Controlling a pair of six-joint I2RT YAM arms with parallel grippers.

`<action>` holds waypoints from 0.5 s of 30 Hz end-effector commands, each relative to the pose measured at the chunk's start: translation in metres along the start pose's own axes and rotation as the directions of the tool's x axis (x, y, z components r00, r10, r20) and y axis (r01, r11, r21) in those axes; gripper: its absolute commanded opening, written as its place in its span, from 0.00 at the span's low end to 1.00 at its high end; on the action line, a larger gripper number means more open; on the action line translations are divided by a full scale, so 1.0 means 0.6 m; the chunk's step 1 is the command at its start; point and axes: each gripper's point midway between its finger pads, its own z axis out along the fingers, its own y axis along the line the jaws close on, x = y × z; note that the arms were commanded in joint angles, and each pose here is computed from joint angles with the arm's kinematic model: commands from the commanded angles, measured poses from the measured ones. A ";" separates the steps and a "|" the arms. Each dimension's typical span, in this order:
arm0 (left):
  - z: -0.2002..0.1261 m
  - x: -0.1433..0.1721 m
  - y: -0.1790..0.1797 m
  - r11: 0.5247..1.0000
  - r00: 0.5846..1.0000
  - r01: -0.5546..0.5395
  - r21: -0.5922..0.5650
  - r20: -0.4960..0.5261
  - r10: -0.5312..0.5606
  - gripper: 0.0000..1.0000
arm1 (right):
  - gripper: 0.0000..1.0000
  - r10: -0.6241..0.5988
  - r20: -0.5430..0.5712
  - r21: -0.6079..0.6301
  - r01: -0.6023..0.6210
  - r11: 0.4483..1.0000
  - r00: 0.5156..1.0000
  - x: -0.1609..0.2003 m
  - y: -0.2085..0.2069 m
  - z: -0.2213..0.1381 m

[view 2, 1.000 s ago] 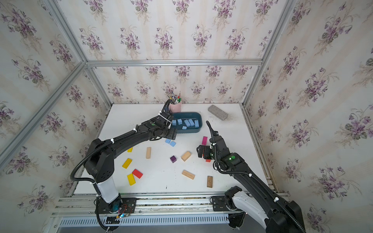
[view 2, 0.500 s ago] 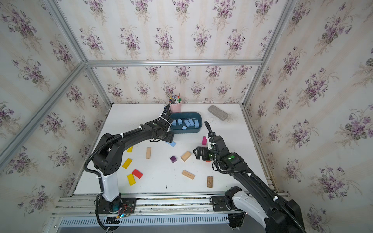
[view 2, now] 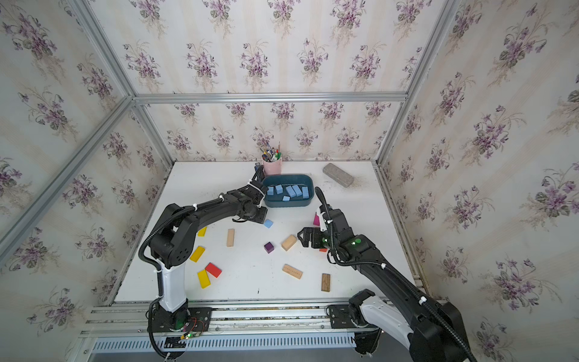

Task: Pick out the blue building blocks
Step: Pick up the building block from the center of the board.

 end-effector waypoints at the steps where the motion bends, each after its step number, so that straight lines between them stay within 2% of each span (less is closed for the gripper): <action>1: 0.005 0.002 0.000 1.000 1.000 -0.001 0.008 -0.011 0.001 0.56 | 1.00 -0.007 0.017 -0.020 0.008 1.000 1.000 -0.010 0.009 -0.001; 6: 0.015 0.003 -0.005 1.000 1.000 0.004 0.018 -0.022 -0.003 0.56 | 1.00 -0.007 0.014 -0.012 0.007 1.000 1.000 -0.008 0.006 0.000; 8: 0.020 0.003 -0.006 1.000 1.000 0.005 0.016 -0.027 -0.005 0.50 | 1.00 -0.007 0.014 -0.012 0.007 1.000 1.000 -0.008 0.006 0.000; 15: 0.033 0.007 -0.008 1.000 0.999 0.017 0.019 -0.044 -0.016 0.42 | 1.00 -0.007 0.013 -0.010 0.007 1.000 1.000 -0.007 0.006 -0.001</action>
